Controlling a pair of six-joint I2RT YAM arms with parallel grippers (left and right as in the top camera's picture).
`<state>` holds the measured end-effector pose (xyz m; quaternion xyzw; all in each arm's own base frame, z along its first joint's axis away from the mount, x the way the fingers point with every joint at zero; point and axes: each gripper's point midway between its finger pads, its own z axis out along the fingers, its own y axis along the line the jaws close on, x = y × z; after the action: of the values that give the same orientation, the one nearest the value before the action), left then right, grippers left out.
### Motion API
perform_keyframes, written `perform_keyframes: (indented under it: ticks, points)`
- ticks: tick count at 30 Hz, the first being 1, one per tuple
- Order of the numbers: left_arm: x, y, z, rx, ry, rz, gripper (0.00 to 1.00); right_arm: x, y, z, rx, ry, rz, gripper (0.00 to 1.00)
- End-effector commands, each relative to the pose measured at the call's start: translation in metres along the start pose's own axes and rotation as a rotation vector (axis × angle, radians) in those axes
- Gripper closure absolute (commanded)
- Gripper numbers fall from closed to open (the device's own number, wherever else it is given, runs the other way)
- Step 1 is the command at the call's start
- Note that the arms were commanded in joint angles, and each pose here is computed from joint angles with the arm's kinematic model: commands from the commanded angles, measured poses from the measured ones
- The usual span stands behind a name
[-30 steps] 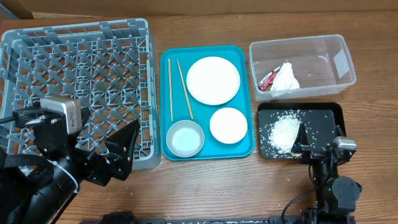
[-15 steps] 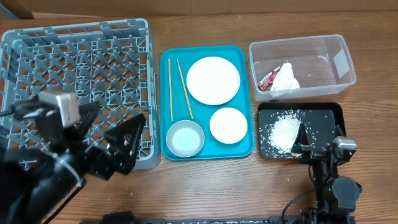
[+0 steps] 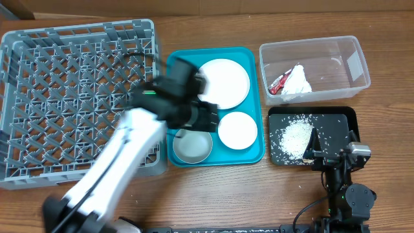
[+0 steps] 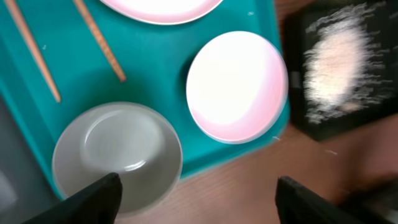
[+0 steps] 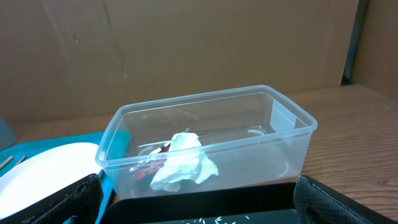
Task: Sort waste into correct bins and load items into the dishwasher
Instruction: 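Reach the left gripper to the small plate and grasp its rim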
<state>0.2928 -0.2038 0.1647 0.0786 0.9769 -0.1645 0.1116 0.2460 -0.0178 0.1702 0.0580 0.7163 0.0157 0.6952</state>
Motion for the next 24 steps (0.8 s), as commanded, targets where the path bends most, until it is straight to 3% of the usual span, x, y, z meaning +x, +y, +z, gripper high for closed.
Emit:
perform_keyframes:
  ticks: [1,5,11,14,19,24]
  points:
    - [-0.011,0.020,0.053,-0.241,-0.002,0.028,0.22,0.002,-0.002,0.000,0.005,-0.004,-0.003,0.00]
    - [-0.002,0.023,0.105,-0.219,0.116,0.009,0.45,0.001,-0.002,0.000,0.006,-0.004,-0.003,0.00]
    - [-0.005,0.008,0.140,-0.098,0.152,0.040,0.47,0.001,-0.002,0.000,0.006,-0.004,-0.003,0.00]
    - [-0.005,0.007,0.142,-0.098,0.152,0.043,0.61,0.001,-0.002,0.000,0.006,-0.004,-0.003,0.00]
    - [-0.011,0.003,0.134,-0.093,0.148,0.042,0.96,0.001,-0.002,0.000,0.006,-0.004,-0.003,0.00]
    - [-0.034,0.005,0.091,-0.198,0.120,0.017,0.96,0.001,-0.002,0.000,0.006,-0.004,-0.003,0.00]
